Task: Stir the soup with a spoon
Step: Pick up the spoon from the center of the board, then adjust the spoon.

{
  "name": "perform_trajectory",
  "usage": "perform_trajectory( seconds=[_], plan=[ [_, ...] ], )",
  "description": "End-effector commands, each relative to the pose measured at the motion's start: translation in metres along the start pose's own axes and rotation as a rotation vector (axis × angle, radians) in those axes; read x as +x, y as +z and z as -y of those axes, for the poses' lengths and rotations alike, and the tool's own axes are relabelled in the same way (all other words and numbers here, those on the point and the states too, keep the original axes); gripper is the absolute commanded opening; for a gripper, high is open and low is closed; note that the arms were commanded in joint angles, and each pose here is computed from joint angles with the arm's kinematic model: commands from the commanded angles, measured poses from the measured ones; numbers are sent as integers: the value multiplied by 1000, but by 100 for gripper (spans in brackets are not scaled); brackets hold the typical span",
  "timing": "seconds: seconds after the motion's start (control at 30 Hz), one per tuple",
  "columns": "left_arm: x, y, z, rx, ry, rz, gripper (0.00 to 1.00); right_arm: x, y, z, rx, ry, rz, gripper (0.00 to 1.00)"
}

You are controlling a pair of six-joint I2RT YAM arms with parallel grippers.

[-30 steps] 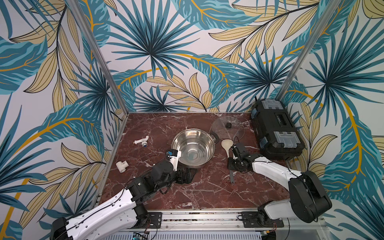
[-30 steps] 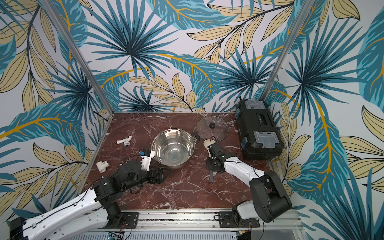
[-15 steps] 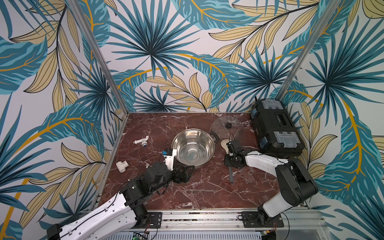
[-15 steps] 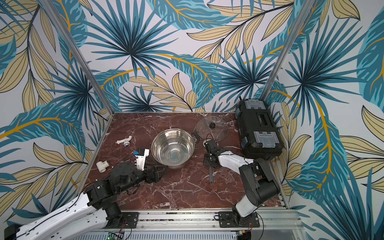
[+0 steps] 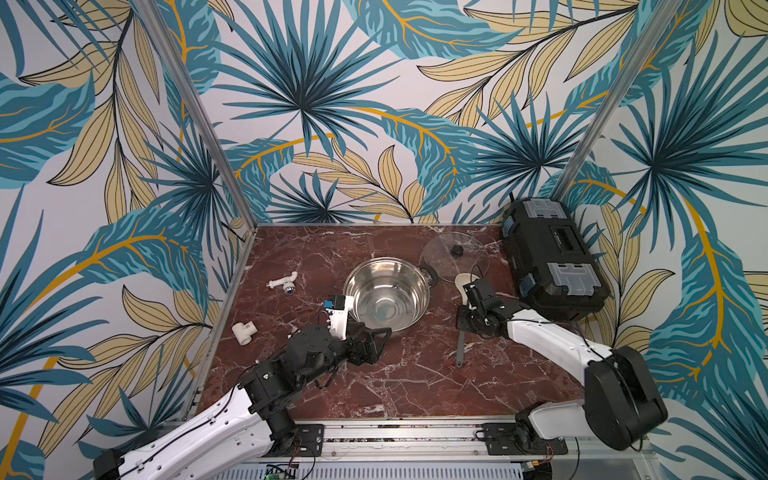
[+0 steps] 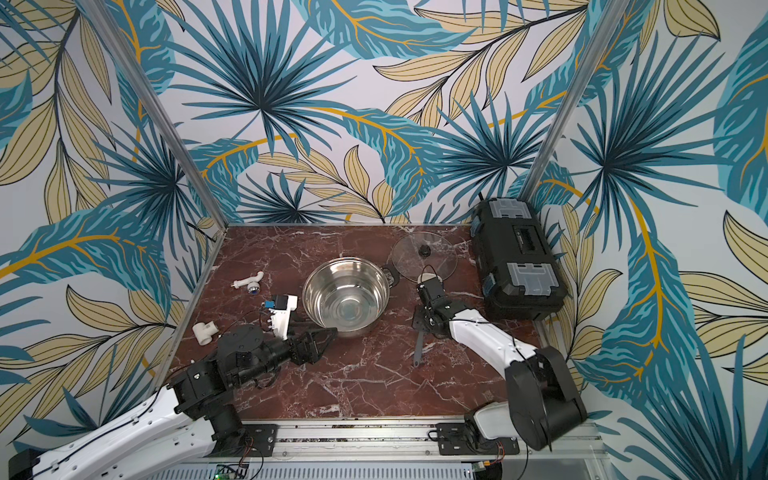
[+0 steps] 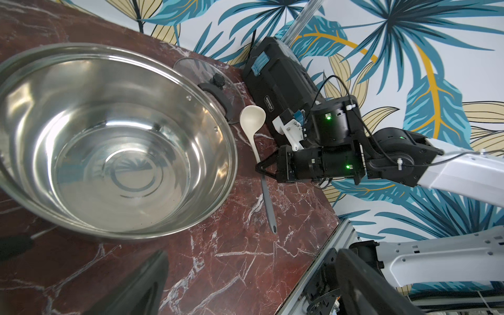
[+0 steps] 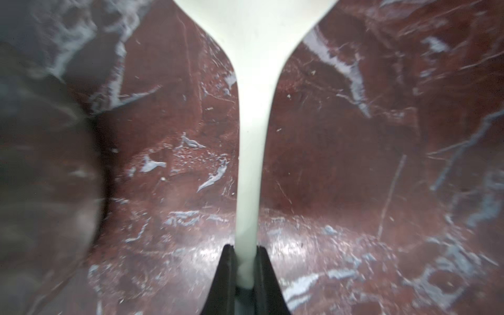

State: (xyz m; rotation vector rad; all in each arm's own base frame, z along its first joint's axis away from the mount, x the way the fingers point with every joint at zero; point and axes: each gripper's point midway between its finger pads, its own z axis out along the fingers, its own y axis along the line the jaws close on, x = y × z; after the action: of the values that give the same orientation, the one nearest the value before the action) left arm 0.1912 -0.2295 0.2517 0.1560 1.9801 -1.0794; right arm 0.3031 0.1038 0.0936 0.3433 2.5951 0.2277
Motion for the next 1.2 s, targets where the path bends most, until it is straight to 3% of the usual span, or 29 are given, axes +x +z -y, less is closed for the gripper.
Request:
perform_trajectory(
  seconds=[0.0,0.23,0.5,0.8,1.07,1.17],
  plan=[
    [-9,1,21,115,69,60,100,7,-38,-1,-66,68,3,0],
    [-23,-4,58,224,220,180,100,-24,-136,-52,-385,202,101,0],
    [-18,-8,100,299,381,253,100,-66,-201,-126,-681,341,135,0],
    [-25,-17,100,315,360,309,95,-71,-226,-195,-838,362,146,0],
    [-32,-22,78,214,346,352,95,-62,-235,-240,-949,372,117,0],
    [-39,-29,73,200,333,403,89,-64,-237,-245,-973,399,125,0]
  ],
)
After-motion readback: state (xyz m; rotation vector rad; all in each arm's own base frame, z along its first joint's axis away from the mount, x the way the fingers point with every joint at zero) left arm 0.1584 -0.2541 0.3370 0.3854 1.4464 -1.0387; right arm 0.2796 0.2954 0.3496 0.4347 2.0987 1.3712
